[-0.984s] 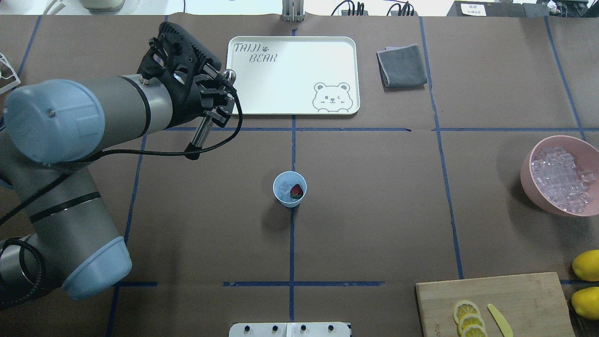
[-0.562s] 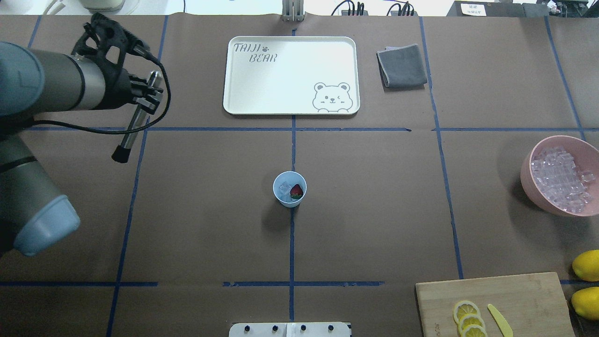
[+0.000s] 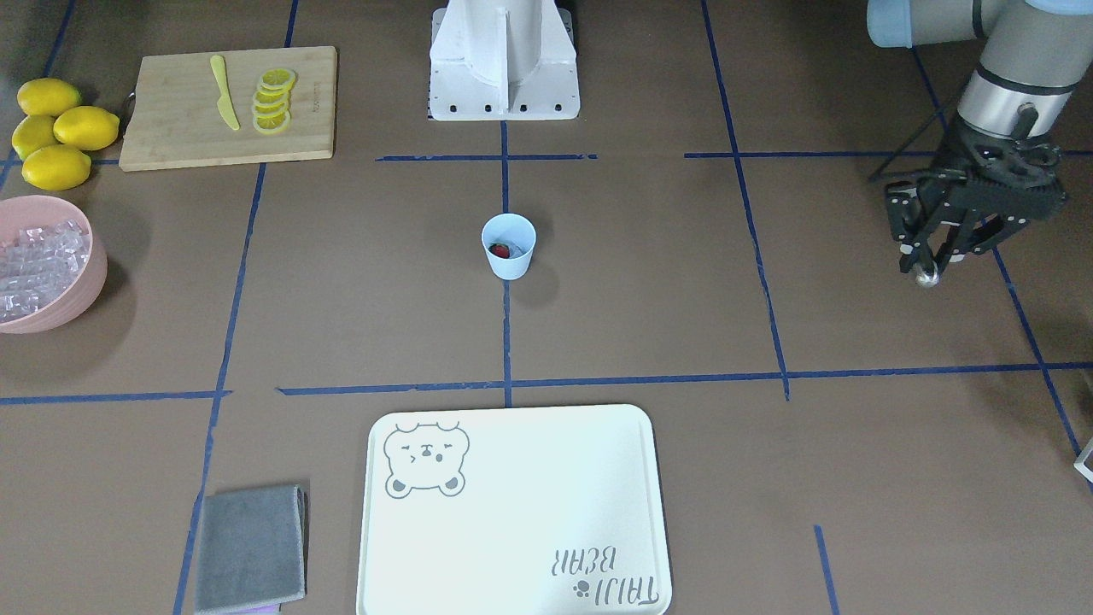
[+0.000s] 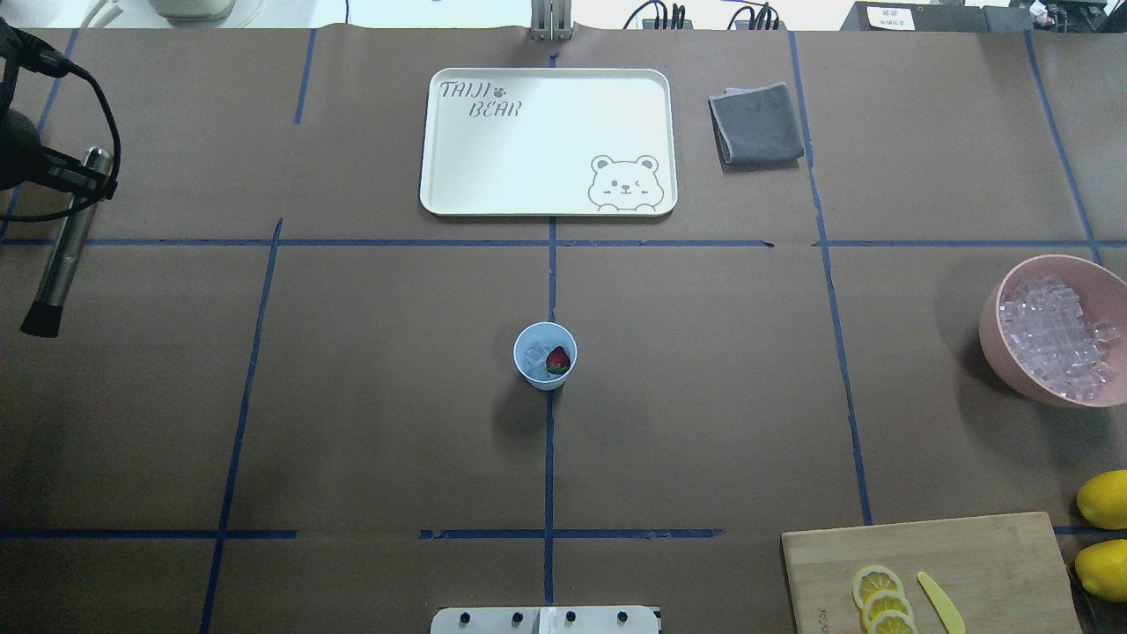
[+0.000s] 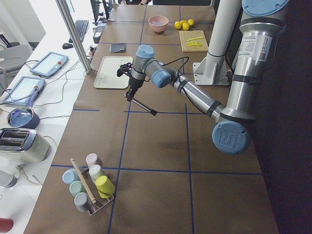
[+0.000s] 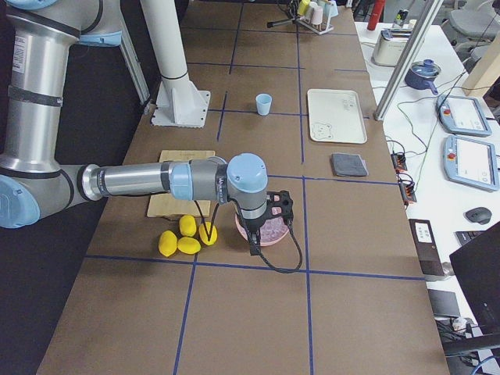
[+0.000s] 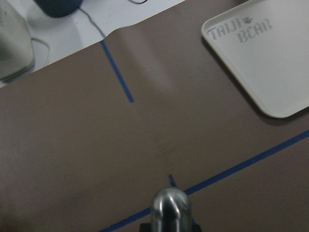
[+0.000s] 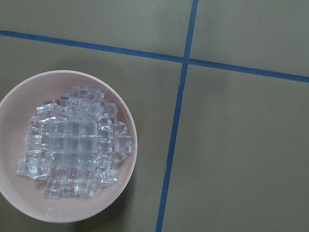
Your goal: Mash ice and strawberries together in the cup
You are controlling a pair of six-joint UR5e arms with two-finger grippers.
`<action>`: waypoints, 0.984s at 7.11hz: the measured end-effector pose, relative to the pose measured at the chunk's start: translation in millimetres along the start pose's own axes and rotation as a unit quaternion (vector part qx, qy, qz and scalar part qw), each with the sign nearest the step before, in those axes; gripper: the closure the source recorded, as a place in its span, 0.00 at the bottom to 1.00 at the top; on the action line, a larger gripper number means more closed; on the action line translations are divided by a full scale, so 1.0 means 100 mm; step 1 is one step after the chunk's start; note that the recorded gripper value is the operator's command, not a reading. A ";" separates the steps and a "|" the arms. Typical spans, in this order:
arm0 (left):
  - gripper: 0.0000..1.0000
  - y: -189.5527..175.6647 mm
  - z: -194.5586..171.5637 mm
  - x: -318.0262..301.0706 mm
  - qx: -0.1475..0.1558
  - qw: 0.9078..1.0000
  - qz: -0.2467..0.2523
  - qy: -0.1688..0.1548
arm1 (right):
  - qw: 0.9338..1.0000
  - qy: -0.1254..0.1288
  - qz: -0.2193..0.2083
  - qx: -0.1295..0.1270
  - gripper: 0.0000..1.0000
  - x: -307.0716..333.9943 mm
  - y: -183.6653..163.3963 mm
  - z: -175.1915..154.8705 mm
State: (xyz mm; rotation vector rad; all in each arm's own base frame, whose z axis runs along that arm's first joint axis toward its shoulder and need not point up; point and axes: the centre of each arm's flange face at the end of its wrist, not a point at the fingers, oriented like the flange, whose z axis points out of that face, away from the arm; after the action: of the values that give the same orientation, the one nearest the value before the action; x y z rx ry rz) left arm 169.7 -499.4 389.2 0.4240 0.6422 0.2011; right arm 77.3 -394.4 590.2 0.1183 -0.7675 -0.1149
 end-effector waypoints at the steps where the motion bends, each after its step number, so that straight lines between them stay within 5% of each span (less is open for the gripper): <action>1: 0.96 0.20 0.14 -0.31 -0.030 0.999 -0.001 -0.012 | 1.000 0.000 0.000 0.000 0.01 0.00 0.00 0.00; 4: 0.94 0.68 0.71 -1.12 -0.127 0.989 -0.075 0.020 | 1.000 0.000 0.000 0.000 0.01 0.00 0.00 0.00; 7: 0.92 0.89 1.03 -1.38 -0.165 0.976 -0.143 0.014 | 1.000 0.000 -0.001 0.001 0.01 -0.01 0.00 -0.01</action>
State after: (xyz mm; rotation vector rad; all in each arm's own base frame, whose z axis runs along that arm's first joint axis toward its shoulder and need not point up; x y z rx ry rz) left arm 120.6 -495.2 576.8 0.0068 0.6760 0.0367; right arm 77.3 -394.3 589.0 0.1202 -0.7674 -0.1154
